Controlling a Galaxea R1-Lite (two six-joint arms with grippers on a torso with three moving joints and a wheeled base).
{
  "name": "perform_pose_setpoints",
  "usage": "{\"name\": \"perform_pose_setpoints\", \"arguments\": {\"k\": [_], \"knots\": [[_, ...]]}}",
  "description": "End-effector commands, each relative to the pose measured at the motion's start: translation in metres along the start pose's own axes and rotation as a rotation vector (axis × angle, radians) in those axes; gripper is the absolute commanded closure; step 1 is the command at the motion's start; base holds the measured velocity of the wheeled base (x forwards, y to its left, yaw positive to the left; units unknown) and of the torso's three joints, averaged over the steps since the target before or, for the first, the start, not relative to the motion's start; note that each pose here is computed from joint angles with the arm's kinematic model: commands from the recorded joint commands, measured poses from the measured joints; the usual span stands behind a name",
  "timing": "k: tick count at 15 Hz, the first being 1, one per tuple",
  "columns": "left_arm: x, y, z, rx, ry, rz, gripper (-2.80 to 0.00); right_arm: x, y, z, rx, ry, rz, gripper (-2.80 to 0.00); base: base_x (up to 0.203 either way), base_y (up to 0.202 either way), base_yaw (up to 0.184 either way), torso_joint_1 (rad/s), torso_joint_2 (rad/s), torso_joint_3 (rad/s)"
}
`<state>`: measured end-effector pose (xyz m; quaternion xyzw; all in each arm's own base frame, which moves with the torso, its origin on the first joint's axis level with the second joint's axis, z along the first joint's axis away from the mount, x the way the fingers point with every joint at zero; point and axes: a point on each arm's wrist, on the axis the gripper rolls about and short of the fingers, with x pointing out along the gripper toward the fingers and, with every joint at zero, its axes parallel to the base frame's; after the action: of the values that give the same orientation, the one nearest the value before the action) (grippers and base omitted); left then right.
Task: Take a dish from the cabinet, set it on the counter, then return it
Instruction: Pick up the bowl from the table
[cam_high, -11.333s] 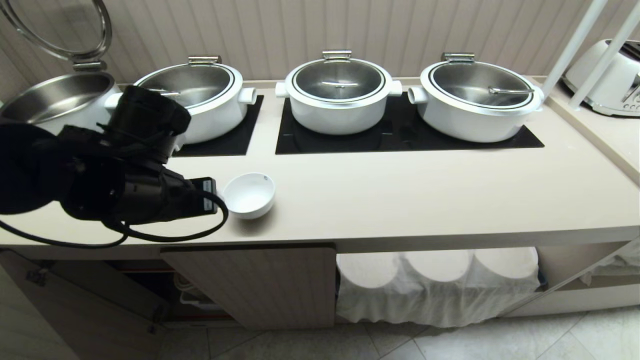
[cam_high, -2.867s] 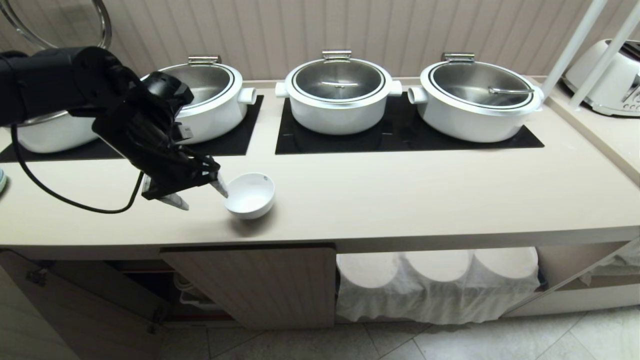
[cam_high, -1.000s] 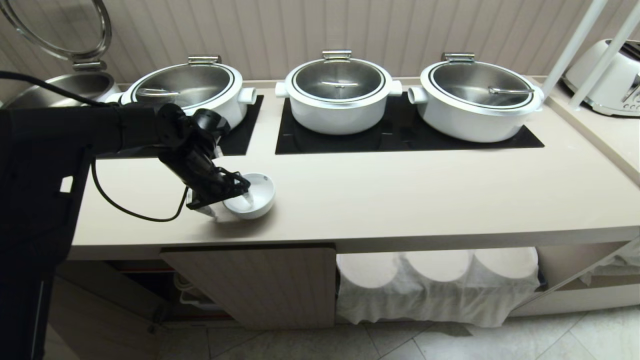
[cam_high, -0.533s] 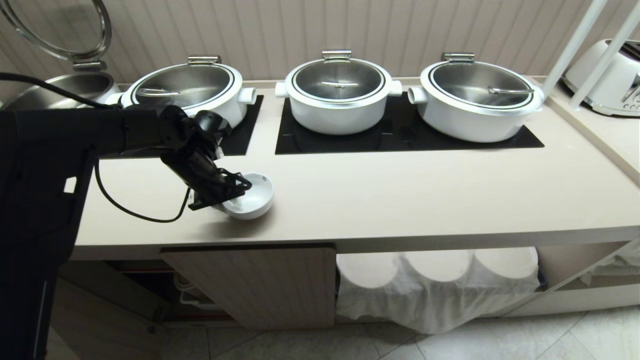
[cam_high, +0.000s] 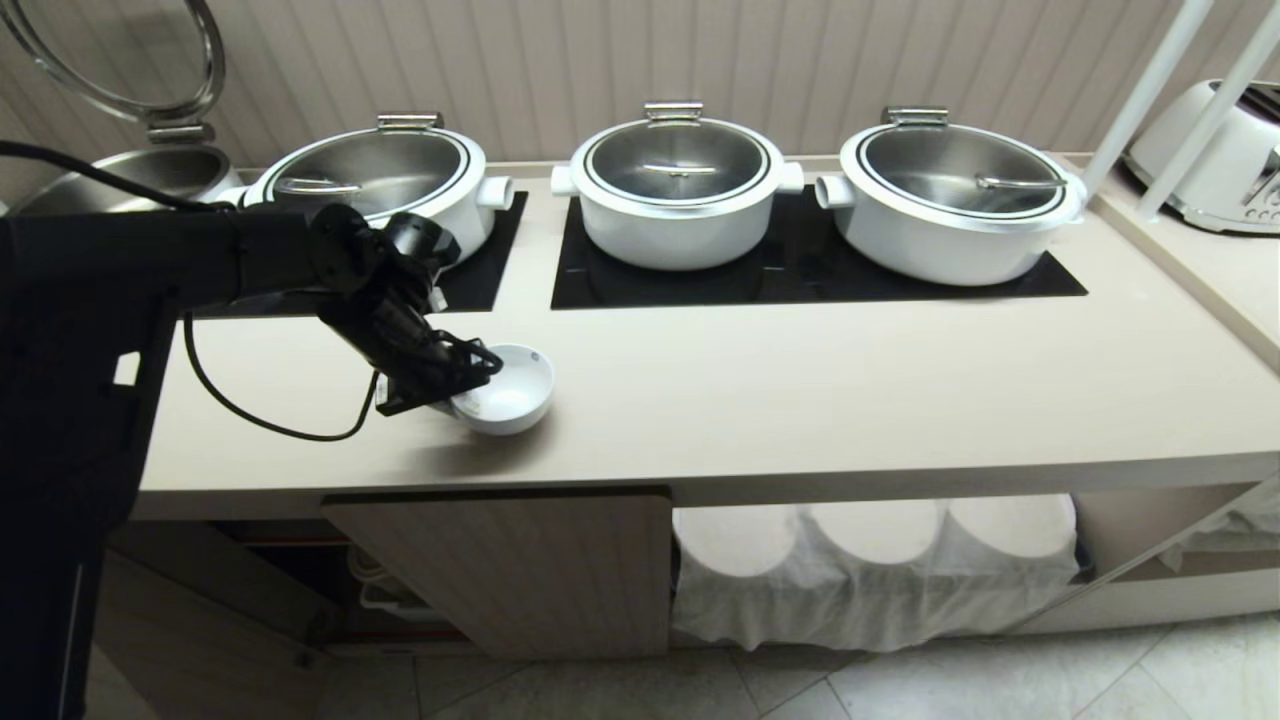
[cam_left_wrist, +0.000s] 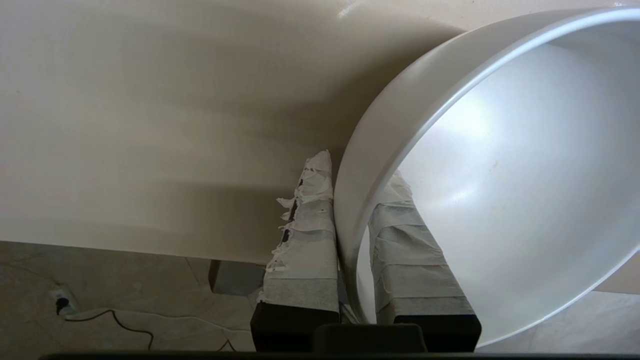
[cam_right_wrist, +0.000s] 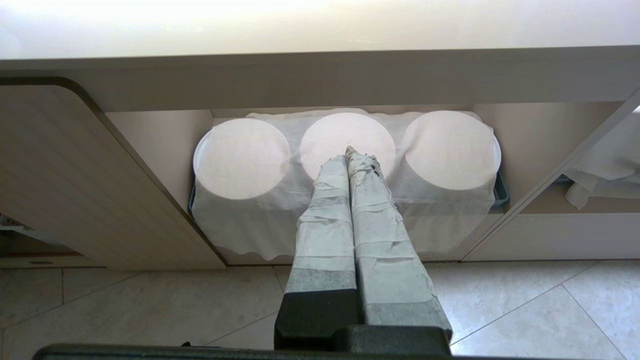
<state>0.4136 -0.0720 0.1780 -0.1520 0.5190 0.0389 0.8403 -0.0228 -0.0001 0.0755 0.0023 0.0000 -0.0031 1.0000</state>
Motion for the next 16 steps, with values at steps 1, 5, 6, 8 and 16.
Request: {"name": "perform_pose_setpoints", "arguments": {"k": [1, 5, 6, 8, 16], "knots": [[-0.004, 0.001, 0.0, -0.009, -0.002, -0.002, 0.0, 0.0, 0.0, 0.0, 0.0, 0.0, 0.002, 0.0, 0.0, 0.0, 0.0, 0.0, 0.0, 0.0], [-0.017, 0.0, 0.0, -0.084, -0.014, -0.028, 0.0, 0.0, 0.0, 0.0, 0.0, 0.0, 0.001, 0.0, 0.0, 0.0, 0.0, 0.0, 0.0, 0.0], [-0.02, 0.0, 0.0, -0.119, -0.015, -0.034, 0.0, 0.0, 0.0, 0.0, 0.0, 0.0, 0.0, 0.0, 0.0, 0.0, 0.0, 0.0, 0.0, 0.0], [-0.031, -0.001, -0.001, -0.197, -0.012, -0.074, 0.0, 0.0, 0.0, 0.0, 0.0, -0.001, 0.0, 0.0, 0.0, 0.0, 0.0, 0.0, 0.0, 0.0], [-0.088, 0.006, -0.021, -0.328, 0.013, -0.206, 0.0, 0.0, 0.0, 0.0, 0.0, 0.0, 0.0, 0.0, 0.0, 0.0, 0.0, 0.0, 0.0, 0.0]]}}
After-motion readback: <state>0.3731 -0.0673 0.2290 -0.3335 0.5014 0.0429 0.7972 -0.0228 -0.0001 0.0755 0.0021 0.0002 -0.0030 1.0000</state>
